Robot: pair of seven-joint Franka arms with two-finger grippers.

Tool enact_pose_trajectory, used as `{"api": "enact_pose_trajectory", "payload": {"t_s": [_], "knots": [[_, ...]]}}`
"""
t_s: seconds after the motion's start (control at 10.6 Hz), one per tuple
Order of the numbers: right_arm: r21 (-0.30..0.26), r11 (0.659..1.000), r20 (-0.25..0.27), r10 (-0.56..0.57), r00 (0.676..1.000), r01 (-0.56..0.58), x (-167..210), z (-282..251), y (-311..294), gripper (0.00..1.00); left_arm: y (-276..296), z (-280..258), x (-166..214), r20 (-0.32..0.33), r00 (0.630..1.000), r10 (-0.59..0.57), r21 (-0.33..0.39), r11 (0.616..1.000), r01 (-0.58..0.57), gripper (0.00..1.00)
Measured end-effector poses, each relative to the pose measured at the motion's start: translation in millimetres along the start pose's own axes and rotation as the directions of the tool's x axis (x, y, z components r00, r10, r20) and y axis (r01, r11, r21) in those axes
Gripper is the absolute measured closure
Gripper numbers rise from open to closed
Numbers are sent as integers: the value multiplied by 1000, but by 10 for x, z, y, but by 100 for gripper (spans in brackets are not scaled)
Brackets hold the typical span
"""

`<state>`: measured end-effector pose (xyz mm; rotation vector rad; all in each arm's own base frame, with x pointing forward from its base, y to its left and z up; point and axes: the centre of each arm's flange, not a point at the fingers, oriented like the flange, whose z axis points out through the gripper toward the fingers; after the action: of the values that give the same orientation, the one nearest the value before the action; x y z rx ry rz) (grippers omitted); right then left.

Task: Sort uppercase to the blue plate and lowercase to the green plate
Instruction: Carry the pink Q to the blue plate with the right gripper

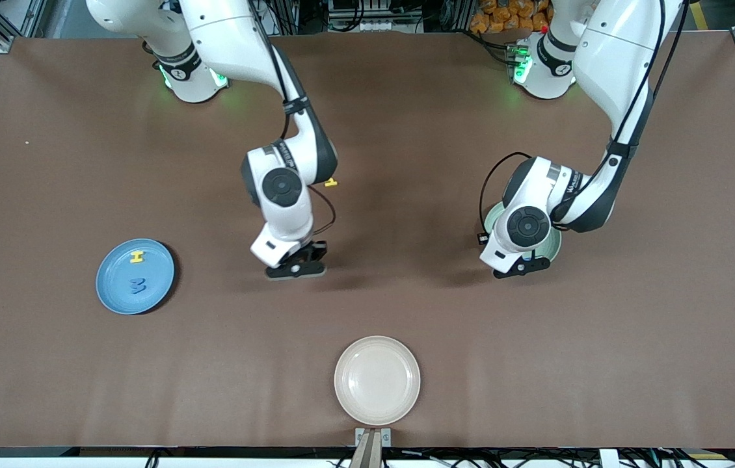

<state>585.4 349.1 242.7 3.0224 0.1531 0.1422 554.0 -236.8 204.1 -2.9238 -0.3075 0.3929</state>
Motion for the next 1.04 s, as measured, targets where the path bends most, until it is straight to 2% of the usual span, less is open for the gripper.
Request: {"api": "enact_pose_trajectory", "payload": {"t_s": [0.19,0.38,0.75,1.04], "knots": [[-9,1000,58,-10,998,10,253,-265,376,63,184,-82,-135,22,999,-49,-41,998,49,55],[14,999,86,-40,995,39,470,-440,963,63,512,-145,-399,17,995,-94,-41,995,95,56],[47,990,134,-141,981,135,662,-306,2325,63,1247,-188,-1103,51,981,-187,-59,980,189,58],[71,979,172,-200,965,190,577,-68,3095,63,1763,-46,-1657,148,929,-338,-51,936,348,58]]}}
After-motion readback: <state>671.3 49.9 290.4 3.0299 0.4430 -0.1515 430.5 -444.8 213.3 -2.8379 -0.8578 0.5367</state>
